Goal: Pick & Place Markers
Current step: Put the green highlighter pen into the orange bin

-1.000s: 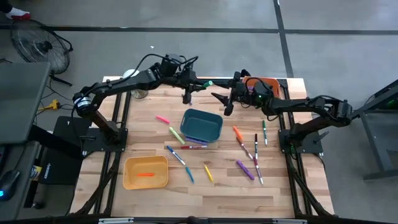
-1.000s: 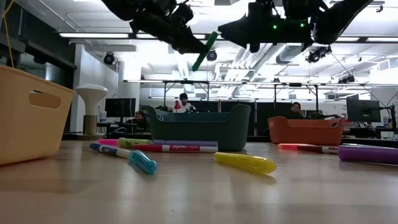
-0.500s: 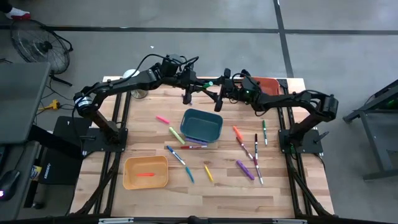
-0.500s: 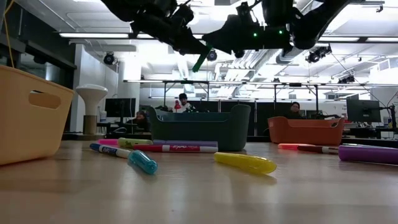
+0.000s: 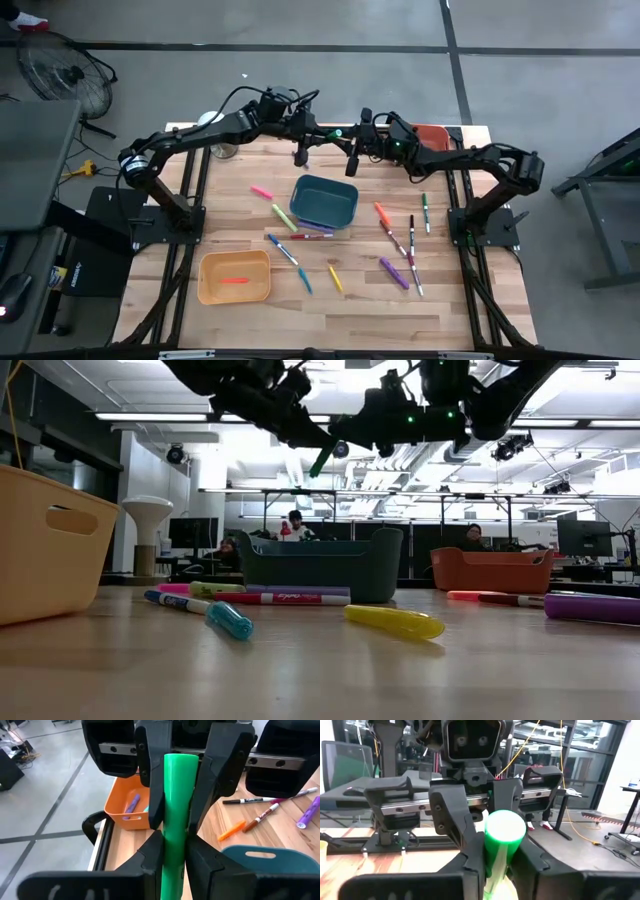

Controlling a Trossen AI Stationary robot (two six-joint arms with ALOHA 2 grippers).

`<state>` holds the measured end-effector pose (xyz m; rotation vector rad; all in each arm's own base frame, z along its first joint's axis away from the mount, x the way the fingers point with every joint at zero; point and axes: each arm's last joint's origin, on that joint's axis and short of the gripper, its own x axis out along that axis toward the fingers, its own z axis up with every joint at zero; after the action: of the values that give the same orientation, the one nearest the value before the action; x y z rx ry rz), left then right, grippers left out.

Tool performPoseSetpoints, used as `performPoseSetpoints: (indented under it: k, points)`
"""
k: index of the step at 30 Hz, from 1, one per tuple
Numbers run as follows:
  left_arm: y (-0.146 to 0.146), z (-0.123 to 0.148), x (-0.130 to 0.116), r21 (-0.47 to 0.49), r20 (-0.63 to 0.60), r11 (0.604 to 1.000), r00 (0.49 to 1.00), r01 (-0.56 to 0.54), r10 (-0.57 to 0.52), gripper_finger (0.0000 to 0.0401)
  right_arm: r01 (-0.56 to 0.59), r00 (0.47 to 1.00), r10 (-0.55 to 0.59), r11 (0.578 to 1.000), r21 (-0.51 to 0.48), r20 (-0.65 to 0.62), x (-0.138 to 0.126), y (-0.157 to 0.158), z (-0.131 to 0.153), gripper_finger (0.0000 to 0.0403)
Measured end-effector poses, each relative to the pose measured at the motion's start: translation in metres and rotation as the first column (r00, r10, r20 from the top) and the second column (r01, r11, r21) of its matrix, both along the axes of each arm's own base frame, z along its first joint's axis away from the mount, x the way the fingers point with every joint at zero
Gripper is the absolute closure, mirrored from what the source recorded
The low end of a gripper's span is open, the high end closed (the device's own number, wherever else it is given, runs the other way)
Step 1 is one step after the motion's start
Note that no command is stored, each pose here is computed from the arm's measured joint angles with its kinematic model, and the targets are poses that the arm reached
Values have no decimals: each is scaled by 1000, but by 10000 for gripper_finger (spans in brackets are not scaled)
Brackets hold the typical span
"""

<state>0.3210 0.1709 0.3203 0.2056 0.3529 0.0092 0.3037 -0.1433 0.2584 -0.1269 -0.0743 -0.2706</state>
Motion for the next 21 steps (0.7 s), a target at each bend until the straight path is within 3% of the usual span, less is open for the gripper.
performPoseSetpoints:
  k: [9, 16, 21]
  points:
    - [0, 0, 0, -33, -6, 999, 999, -33, 33, 344, -4, 1000, 4, 1000, 7, -7, 0, 0, -1, 347]
    - [2, -2, -1, -37, -25, 994, 994, -105, 104, 237, 46, 999, -46, 999, -15, -23, -1, -2, -2, 347]
    - [3, -3, -1, -26, -42, 990, 989, -140, 139, 213, 82, 994, -83, 997, -9, -73, -3, -7, -7, 347]
